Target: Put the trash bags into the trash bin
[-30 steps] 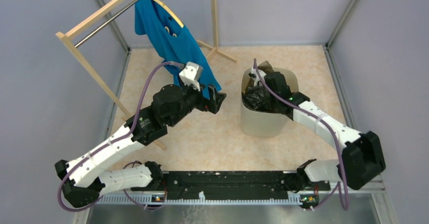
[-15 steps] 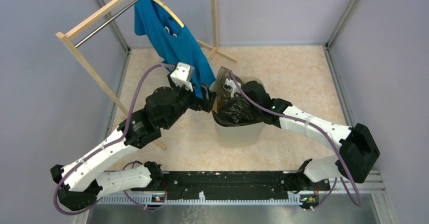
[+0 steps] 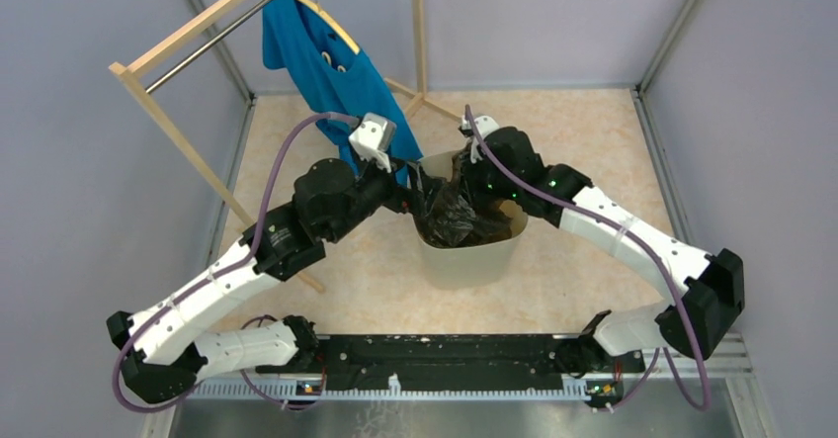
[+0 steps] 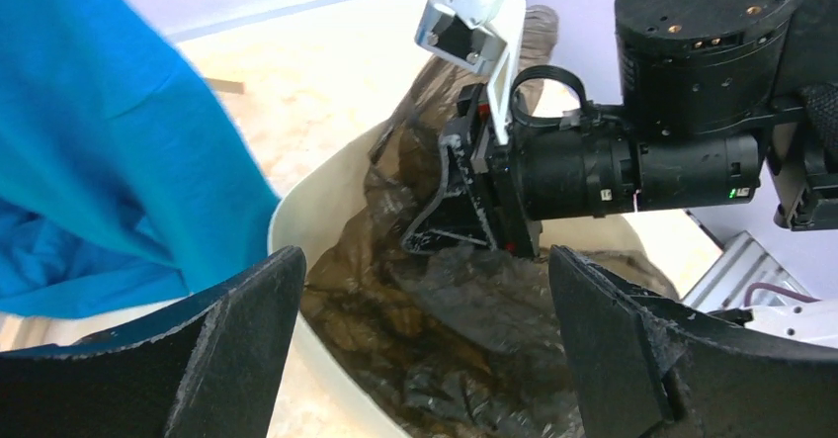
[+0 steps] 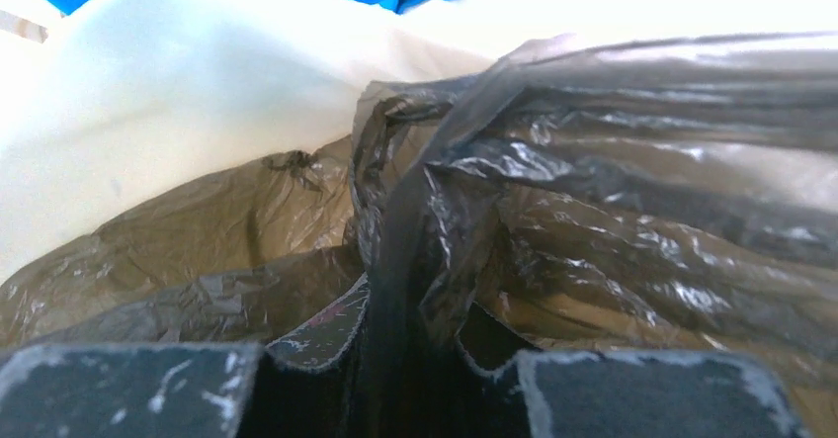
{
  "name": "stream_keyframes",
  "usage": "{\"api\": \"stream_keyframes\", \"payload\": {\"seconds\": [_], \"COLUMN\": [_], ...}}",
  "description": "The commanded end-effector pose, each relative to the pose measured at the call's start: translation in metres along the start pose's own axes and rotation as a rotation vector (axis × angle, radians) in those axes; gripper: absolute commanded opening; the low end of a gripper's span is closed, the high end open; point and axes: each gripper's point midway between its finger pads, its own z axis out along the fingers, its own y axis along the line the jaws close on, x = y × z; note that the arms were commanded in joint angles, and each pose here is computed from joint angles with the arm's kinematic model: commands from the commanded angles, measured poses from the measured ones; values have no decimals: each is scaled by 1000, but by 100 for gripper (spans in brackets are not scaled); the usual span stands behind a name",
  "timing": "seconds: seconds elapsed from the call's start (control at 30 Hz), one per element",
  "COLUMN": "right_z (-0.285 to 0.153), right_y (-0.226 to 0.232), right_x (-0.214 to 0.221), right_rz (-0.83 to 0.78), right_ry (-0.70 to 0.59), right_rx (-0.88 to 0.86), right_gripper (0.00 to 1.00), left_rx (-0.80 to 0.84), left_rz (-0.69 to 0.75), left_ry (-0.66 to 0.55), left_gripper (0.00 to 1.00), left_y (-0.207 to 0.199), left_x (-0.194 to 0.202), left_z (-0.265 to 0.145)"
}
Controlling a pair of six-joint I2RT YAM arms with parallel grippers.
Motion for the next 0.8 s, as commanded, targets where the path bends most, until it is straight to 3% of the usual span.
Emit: {"api": "stream_keyframes", "payload": {"seconds": [0.0, 0.2, 0.47, 0.57, 0.77], "right_z": [-31, -57, -60, -69, -90], "right_y": [12, 18, 23, 20, 25], "right_x": [-27, -42, -46, -51, -64], "right_rz": [31, 66, 75, 78, 109], "right_ry": [-86, -173, -187, -216, -282], "right_rx": [-57, -90, -111, -101, -134], "right_gripper": [19, 10, 17, 23, 22], "left_rx": [112, 206, 282, 222, 166], "left_rz": [-50, -66, -49, -26, 5], "left_ry": [-65, -14, 172, 218, 197], "left_gripper": [99, 99, 98, 84, 59], "left_y": [-27, -47, -66, -55, -38], "left_x": [-29, -23, 14, 28, 32], "left_z": [2, 8, 25, 32, 22]}}
